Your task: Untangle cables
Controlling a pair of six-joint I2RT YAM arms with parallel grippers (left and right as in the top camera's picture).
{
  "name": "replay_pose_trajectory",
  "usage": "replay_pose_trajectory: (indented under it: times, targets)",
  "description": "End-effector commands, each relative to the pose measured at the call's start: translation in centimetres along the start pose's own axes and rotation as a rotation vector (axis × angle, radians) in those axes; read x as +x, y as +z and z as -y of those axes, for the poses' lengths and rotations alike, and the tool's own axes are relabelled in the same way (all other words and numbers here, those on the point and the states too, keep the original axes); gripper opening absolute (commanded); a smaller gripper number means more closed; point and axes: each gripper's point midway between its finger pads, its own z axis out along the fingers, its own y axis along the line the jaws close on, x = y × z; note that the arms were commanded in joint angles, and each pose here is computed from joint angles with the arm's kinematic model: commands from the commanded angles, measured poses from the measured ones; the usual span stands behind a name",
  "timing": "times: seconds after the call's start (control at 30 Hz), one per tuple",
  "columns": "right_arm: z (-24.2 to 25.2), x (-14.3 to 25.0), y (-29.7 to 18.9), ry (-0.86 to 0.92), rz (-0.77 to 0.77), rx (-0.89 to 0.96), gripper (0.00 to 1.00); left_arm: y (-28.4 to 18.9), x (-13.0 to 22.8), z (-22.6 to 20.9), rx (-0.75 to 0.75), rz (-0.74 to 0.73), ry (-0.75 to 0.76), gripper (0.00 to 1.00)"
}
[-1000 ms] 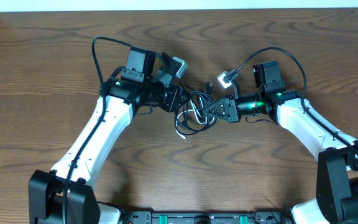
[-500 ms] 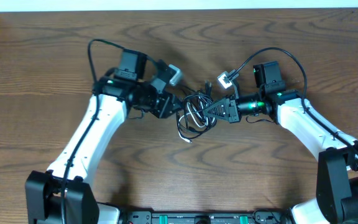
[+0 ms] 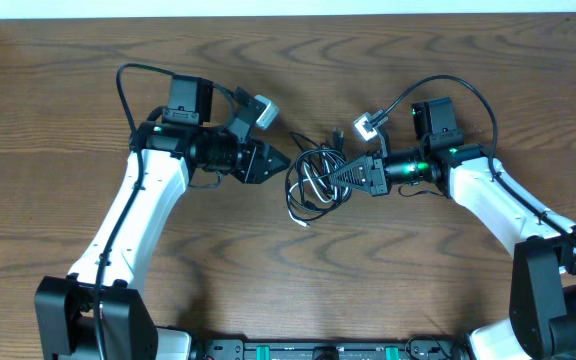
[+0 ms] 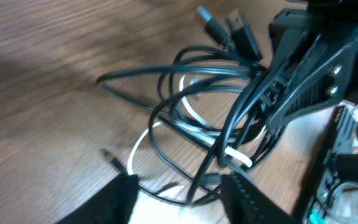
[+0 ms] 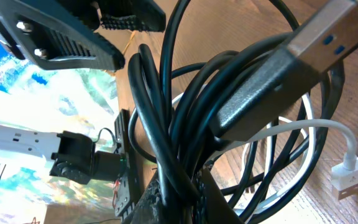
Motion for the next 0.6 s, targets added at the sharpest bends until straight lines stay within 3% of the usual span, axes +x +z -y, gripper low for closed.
replay_pose_trajectory:
  times: [0.0,0.3,0.47,0.57]
  targets:
    - [-1.5,-0.6,-0.5,-0.056,0.016,-0.046,0.04,1.5,0.6,0.2,0.013,-0.031,-0.070,0.54]
    - [-1.5,-0.6,-0.5,-0.056,0.016,-0.045,0.03,5.4,2.5,-0.3,-0.041,-0.146,-0.103,0.57]
    - [-1.3,-0.7,-0.5,-0.056,0.017,-0.036,0.03,5.5,4.2,-5.2,-0.272,-0.203,-0.224,0.50]
    - [-1.3,-0.7,-0.6,-0.055,0.019,-0.035,0.03,4.7,4.3,-6.5,-0.316,-0.196,-0.247,0.50]
